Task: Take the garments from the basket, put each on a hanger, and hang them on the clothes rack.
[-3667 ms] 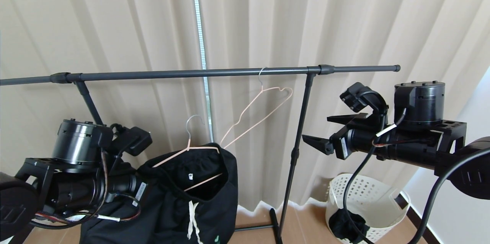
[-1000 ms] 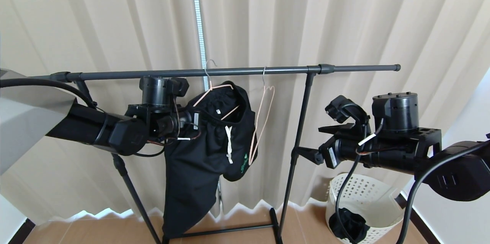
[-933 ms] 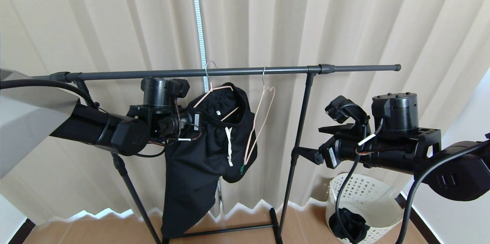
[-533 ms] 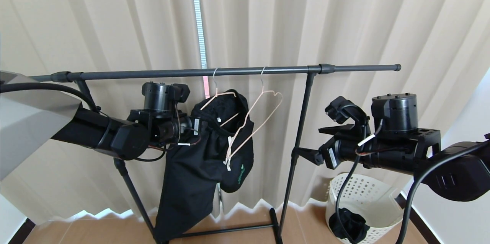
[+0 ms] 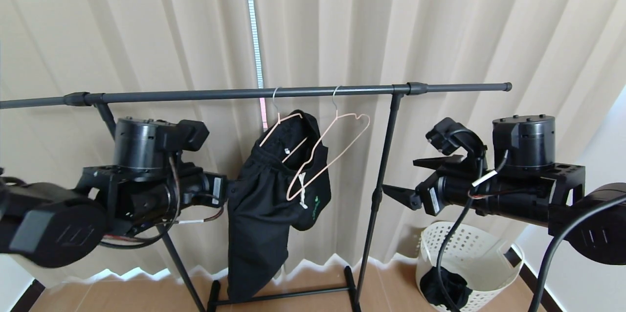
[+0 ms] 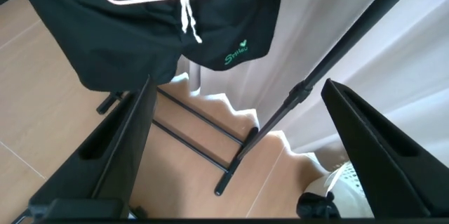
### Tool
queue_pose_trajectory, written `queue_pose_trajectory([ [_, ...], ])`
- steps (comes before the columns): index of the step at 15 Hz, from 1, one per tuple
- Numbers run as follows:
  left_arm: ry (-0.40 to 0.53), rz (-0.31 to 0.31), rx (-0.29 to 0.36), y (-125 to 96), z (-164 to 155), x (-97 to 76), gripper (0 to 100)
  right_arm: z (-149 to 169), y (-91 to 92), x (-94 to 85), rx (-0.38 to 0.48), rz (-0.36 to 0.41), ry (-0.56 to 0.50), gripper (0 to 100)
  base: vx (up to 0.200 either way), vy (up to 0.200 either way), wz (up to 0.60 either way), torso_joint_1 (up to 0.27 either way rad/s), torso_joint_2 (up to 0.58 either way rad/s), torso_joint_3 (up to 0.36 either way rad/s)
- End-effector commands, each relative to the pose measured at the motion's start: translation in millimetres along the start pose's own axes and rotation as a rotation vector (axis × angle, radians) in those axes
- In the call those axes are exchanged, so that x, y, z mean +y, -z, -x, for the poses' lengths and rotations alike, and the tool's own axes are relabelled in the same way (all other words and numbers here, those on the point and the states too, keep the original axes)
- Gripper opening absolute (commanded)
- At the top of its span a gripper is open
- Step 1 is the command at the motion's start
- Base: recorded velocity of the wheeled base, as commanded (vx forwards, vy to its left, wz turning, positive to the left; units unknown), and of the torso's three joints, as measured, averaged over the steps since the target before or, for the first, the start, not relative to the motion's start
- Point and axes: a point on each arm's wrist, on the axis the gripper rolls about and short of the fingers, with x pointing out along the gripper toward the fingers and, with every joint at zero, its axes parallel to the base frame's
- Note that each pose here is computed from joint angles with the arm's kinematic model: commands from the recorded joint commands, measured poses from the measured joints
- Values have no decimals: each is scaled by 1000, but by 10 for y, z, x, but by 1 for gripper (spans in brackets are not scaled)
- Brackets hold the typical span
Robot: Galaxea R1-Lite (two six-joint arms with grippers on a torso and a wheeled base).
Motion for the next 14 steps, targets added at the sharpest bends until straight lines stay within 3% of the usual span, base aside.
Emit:
queue_pose_trajectory([
  [1,9,1,-52,157,578,44,100,221,-75,37,-50,11,3,100,0,0,0,0,0,0],
  [4,5,12,-126,349,1087,119,100,700,-118,231,-216,49,-20,100,0,0,0,0,0,0],
  [5,5,10,-121,437,1202,136,100,778,-75,255,-237,54,-19,100,0,0,0,0,0,0],
  [10,-1,17,-116,931,1613,209,100,1122,329,354,-281,63,-7,100,0,0,0,0,0,0],
  [13,-2,20,-106,1369,1758,231,100,1361,671,433,-275,61,-5,100,0,0,0,0,0,0],
  [14,-2,20,-106,1369,1758,231,100,1361,671,433,-275,61,-5,100,0,0,0,0,0,0],
])
